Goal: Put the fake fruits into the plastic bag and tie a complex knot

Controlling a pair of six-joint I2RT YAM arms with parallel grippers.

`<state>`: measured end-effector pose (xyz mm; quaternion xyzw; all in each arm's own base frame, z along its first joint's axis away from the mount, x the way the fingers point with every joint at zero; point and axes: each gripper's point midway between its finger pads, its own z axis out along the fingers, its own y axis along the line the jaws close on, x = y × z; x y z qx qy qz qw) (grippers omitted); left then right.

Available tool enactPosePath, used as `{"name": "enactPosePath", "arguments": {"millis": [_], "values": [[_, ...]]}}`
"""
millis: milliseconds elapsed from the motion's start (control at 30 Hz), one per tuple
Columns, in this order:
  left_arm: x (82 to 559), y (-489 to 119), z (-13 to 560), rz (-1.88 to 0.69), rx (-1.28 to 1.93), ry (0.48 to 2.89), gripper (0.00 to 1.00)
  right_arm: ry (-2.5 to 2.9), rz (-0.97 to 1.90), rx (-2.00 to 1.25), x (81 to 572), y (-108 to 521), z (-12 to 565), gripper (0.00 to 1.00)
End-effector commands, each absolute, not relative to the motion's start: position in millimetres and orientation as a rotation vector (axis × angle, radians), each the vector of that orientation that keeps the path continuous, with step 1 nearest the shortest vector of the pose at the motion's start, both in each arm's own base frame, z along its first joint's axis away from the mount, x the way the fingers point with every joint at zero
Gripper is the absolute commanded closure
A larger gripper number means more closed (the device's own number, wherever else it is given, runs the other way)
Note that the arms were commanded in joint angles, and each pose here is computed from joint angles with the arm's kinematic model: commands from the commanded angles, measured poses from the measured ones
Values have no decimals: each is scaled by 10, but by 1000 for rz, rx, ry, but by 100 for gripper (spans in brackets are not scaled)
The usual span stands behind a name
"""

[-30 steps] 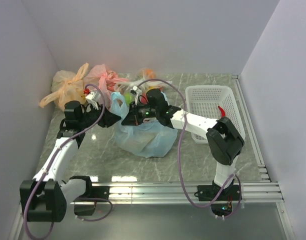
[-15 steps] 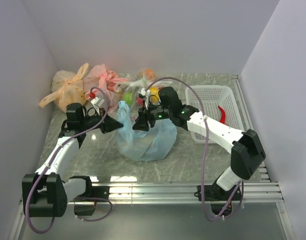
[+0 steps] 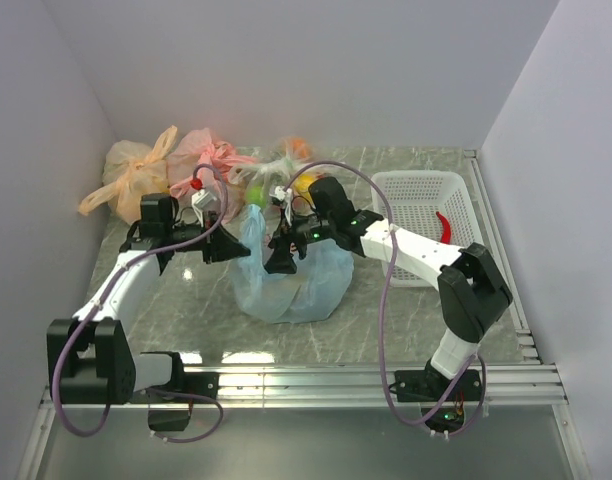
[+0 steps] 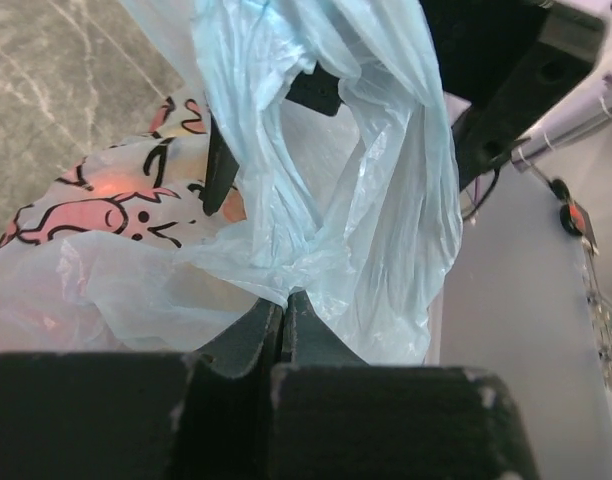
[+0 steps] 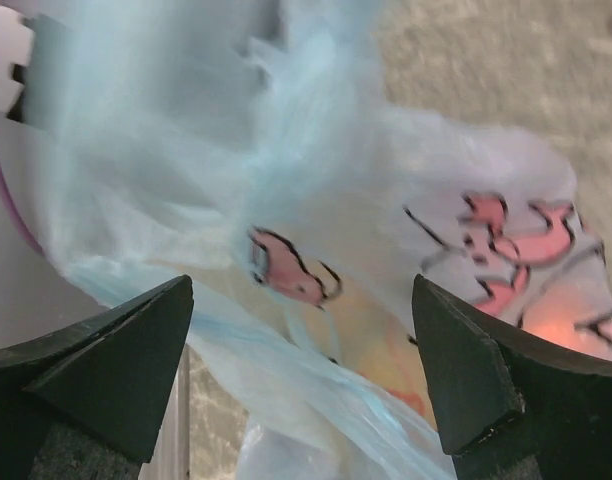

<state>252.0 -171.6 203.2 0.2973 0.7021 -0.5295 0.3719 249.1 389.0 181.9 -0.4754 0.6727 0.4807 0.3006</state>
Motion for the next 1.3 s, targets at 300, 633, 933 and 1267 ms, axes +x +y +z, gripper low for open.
{"name": "enactPosePath", "arguments": {"millis": [300,633,933,1267], "values": [[2520,-1778,2112,-1344,924,1722,99,1669,1208,-1322,2656,3632,1994,4],[2653,-1771,2181,-1278,863,1727,99,1546,1211,-1315,2329,3708,2420,2],[2425,-1807,2320,-1372,922,1674,99,1609,1047,-1244,2671,4156,2090,1],[2121,-1862,2205,-1565,1034,1570,99,1485,1043,-1316,2822,4279,1894,6]]}}
